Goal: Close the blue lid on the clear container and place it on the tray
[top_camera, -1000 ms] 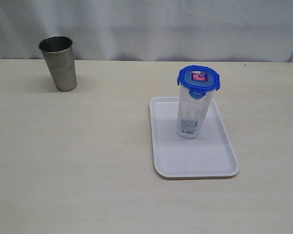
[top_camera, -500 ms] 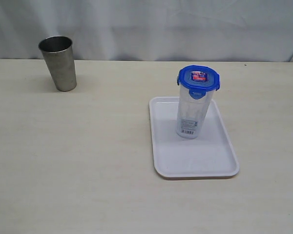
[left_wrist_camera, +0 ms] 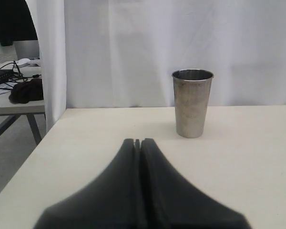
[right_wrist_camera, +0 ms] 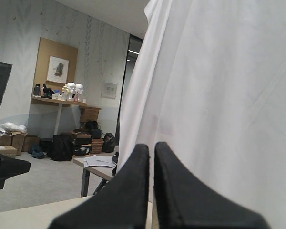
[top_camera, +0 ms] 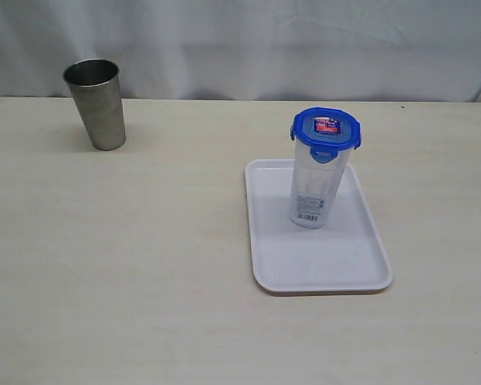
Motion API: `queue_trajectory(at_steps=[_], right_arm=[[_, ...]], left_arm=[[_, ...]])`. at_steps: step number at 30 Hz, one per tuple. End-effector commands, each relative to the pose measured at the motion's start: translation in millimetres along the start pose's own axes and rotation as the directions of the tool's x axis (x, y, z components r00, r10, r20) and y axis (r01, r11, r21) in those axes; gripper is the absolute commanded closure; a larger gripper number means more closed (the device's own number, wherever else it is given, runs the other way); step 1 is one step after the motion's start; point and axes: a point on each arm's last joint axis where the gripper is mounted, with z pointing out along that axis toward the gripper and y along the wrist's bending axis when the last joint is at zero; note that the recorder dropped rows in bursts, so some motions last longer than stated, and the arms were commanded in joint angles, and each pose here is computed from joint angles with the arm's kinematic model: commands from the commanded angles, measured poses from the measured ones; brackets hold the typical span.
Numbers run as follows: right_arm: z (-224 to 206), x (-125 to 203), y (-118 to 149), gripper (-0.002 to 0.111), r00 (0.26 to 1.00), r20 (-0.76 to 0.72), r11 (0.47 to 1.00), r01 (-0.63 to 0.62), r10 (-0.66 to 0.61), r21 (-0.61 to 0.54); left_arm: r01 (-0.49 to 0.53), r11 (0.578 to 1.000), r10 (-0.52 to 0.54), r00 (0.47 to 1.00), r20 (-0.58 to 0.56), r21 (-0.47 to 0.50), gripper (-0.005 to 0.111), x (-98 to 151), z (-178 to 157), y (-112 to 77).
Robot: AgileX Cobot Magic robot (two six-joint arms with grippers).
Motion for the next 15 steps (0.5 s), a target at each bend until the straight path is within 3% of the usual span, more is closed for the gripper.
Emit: queue_trajectory(at_steps=[1, 7, 15], right_arm=[[-0.5, 0.9, 0.1, 0.104, 1.000, 0.002, 1.000, -0.004, 0.004, 0.004], [-0.5, 0.9, 0.1, 0.104, 1.000, 0.002, 1.000, -0.004, 0.004, 0.004], [-0.5, 0.9, 0.1, 0.104, 1.000, 0.002, 1.000, -0.004, 0.004, 0.004]], left_arm=[[-0.004, 1.000, 0.004, 0.999, -0.049, 0.000, 0.107, 5.3, -0.1, -0.2], [-0.004, 1.000, 0.005, 0.991, -0.133, 0.008, 0.107, 12.9, -0.8, -0.9], [-0.004, 1.000, 0.005, 0.991, -0.133, 0.008, 0.107, 12.9, -0.8, -0.9]])
